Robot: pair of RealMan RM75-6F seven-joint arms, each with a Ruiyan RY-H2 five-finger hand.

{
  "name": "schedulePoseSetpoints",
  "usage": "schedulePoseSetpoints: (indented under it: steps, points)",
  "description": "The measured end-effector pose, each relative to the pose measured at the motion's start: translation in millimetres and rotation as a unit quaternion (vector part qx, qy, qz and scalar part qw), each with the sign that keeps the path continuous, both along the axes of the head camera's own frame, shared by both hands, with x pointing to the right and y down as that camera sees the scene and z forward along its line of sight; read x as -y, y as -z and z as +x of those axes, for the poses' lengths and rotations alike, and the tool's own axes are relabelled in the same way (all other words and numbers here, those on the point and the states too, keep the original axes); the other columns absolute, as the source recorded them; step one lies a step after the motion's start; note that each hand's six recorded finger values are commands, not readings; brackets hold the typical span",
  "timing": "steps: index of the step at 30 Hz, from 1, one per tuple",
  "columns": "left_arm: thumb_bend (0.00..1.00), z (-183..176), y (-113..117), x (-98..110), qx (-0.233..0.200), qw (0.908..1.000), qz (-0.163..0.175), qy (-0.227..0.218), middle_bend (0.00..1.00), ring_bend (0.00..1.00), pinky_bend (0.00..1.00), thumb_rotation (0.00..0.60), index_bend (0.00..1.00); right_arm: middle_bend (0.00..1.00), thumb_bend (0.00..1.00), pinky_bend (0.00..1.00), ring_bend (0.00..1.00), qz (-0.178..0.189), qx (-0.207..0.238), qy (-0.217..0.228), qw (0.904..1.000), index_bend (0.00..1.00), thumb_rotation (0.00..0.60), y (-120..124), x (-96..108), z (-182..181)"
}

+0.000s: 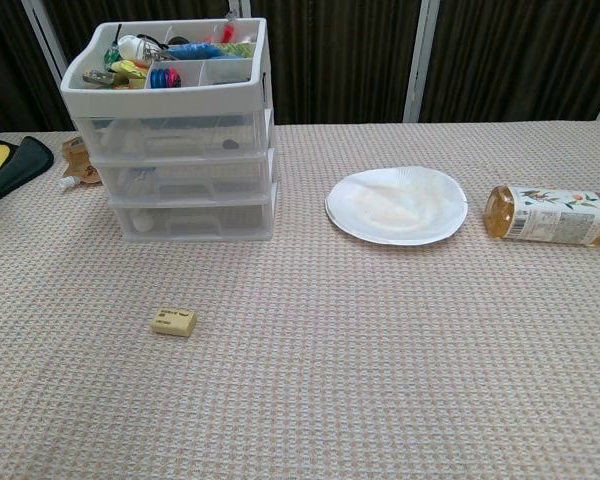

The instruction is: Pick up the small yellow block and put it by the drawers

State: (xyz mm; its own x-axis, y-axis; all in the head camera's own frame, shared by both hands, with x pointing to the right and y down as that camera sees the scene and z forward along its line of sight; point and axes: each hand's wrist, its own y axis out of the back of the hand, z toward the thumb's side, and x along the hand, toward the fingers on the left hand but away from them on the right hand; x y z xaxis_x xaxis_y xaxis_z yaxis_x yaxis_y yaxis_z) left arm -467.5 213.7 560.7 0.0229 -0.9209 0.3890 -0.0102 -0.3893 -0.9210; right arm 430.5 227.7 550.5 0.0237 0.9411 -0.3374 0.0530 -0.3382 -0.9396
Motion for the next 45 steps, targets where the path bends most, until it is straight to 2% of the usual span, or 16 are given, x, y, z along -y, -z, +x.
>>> schedulePoseSetpoints:
  steps: [26,30,32,35,36,38,40,42,45]
  points:
    - [0.15,0,-1,-3,-0.008,0.9999,-0.008,0.008,0.00,0.00,0.00,0.600,0.05,0.00,0.03,0.00,0.00,-0.007,0.003,-0.003,1.0000,0.07,0.600,-2,1,-1]
    - [0.16,2,-1,-4,-0.012,0.9998,-0.010,0.009,0.00,0.00,0.00,0.600,0.00,0.00,0.03,0.00,0.00,-0.007,0.003,-0.004,1.0000,0.07,0.600,-1,0,0]
    - [0.19,2,-1,-4,-0.016,0.9998,-0.011,0.011,0.00,0.00,0.00,0.600,0.00,0.00,0.04,0.00,0.00,-0.006,0.003,-0.003,1.0000,0.07,0.600,-1,0,0]
    - [0.30,2,-1,-4,-0.026,0.9994,-0.014,0.017,0.01,0.00,0.01,0.600,0.00,0.00,0.03,0.00,0.00,-0.007,0.002,-0.001,1.0000,0.08,0.600,-1,0,-1]
    - [0.37,2,-2,-3,-0.030,0.9993,-0.015,0.020,0.08,0.05,0.06,0.600,0.00,0.00,0.03,0.00,0.00,-0.007,0.001,0.000,1.0000,0.08,0.600,-2,0,-1]
    - [0.48,3,-2,-1,-0.037,0.9989,-0.015,0.025,0.38,0.31,0.24,0.600,0.01,0.00,0.03,0.00,0.00,-0.007,0.001,0.001,1.0000,0.08,0.600,-2,0,-2]
    - [0.58,5,0,3,-0.047,0.9984,-0.010,0.029,0.77,0.66,0.47,0.600,0.03,0.00,0.03,0.00,0.00,-0.006,0.001,0.001,1.0000,0.08,0.600,-1,0,-1]
    - [0.64,9,2,9,-0.063,0.9975,0.000,0.033,0.88,0.77,0.55,0.600,0.05,0.00,0.04,0.00,0.00,-0.006,0.001,0.001,1.0000,0.08,0.600,-2,0,-1]
    - [0.72,17,2,14,-0.092,0.9947,-0.002,0.046,0.93,0.83,0.61,0.600,0.05,0.00,0.04,0.00,0.00,-0.008,0.001,0.000,1.0000,0.08,0.600,-2,0,-1]
